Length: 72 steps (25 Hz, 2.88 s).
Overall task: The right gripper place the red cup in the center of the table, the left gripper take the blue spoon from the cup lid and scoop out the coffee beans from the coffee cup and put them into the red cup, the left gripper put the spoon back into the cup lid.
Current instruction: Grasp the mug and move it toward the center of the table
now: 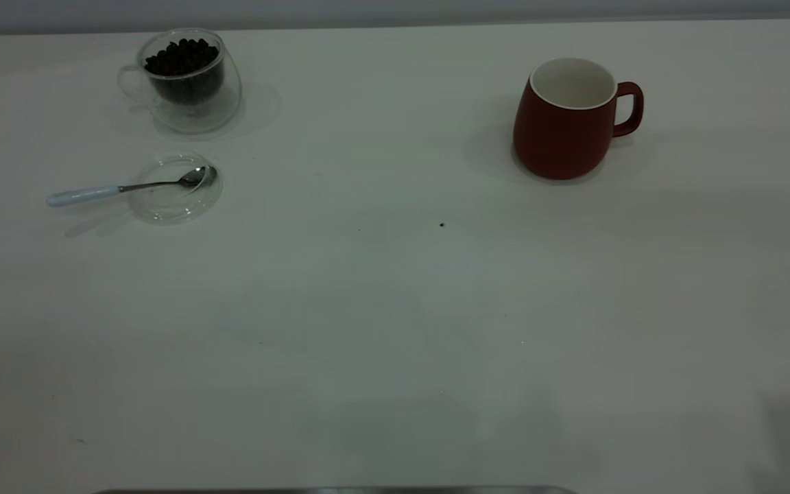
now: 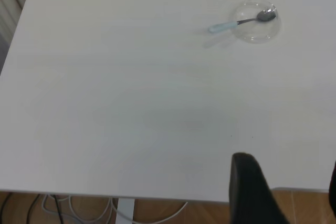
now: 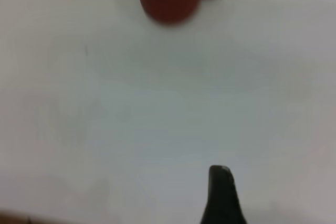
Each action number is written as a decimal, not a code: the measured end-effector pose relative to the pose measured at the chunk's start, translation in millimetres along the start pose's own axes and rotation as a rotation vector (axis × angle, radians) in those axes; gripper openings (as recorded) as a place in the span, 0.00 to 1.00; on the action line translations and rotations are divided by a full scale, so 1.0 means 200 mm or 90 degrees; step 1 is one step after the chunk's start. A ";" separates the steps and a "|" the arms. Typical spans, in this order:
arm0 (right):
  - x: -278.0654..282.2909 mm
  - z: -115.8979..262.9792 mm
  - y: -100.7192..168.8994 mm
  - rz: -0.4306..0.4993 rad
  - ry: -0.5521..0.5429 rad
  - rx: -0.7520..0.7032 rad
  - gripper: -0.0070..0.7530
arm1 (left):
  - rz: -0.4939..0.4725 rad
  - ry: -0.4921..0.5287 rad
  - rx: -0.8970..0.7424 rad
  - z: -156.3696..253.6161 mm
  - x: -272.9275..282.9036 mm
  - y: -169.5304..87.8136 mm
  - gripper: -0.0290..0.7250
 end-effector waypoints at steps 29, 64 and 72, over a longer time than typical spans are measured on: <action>-1.60 -0.46 -0.33 0.017 0.029 -0.664 0.78 | 0.000 0.000 0.000 0.00 0.00 0.00 0.60; -1.89 -0.25 -0.02 -0.076 0.173 -0.717 0.78 | 0.000 0.000 0.001 0.00 0.00 0.00 0.60; -1.92 -0.18 0.12 -0.088 0.205 -0.694 0.78 | 0.000 0.000 0.000 0.00 0.00 0.00 0.60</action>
Point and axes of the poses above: a point on each arm's last joint axis where the gripper is mounted, x pointing back along that axis away from the gripper, y along the wrist's bending axis when the last joint is at zero, z = x × y, the point moved 1 cm from there along -x, pointing out along that axis toward the gripper, and after that the axes turned 4 degrees about -x, right-handed, at the moved point
